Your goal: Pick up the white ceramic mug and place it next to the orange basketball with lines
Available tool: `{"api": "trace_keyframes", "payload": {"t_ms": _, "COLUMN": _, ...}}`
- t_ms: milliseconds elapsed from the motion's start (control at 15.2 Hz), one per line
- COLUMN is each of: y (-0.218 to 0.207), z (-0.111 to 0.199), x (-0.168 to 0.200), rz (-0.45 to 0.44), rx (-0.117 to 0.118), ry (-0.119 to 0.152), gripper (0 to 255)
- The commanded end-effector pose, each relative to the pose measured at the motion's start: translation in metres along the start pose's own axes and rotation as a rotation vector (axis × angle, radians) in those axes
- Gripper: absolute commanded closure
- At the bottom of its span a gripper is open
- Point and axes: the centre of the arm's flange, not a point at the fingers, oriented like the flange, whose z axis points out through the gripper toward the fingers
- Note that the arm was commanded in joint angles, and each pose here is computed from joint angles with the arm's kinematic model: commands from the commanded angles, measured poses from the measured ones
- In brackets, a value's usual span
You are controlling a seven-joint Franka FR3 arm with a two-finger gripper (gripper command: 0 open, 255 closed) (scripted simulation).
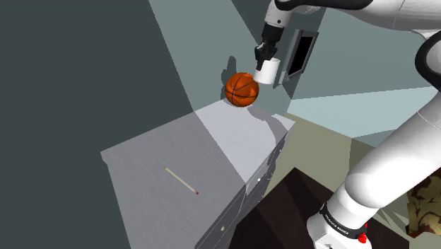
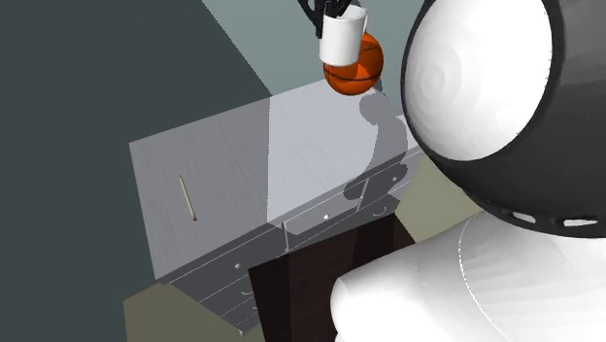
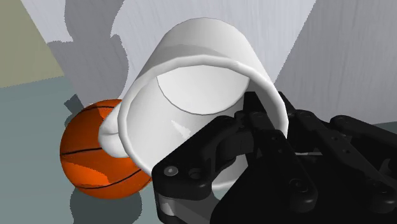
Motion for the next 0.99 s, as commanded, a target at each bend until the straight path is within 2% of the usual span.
{"api": "trace_keyframes", "payload": {"t_ms": 0, "y": 0.027, "z": -0.003, "x": 0.0, "rz": -0.002, "rx": 0.0, "ry": 0.001, "gripper": 255}}
{"api": "trace_keyframes", "payload": {"t_ms": 858, "y": 0.199, "z": 0.001, "x": 0.005, "rz": -0.002, "rx": 0.0, "ry": 0.001, "gripper": 255}}
{"api": "trace_keyframes", "payload": {"t_ms": 924, "y": 0.199, "z": 0.006, "x": 0.004, "rz": -0.002, "rx": 0.0, "ry": 0.001, "gripper": 255}}
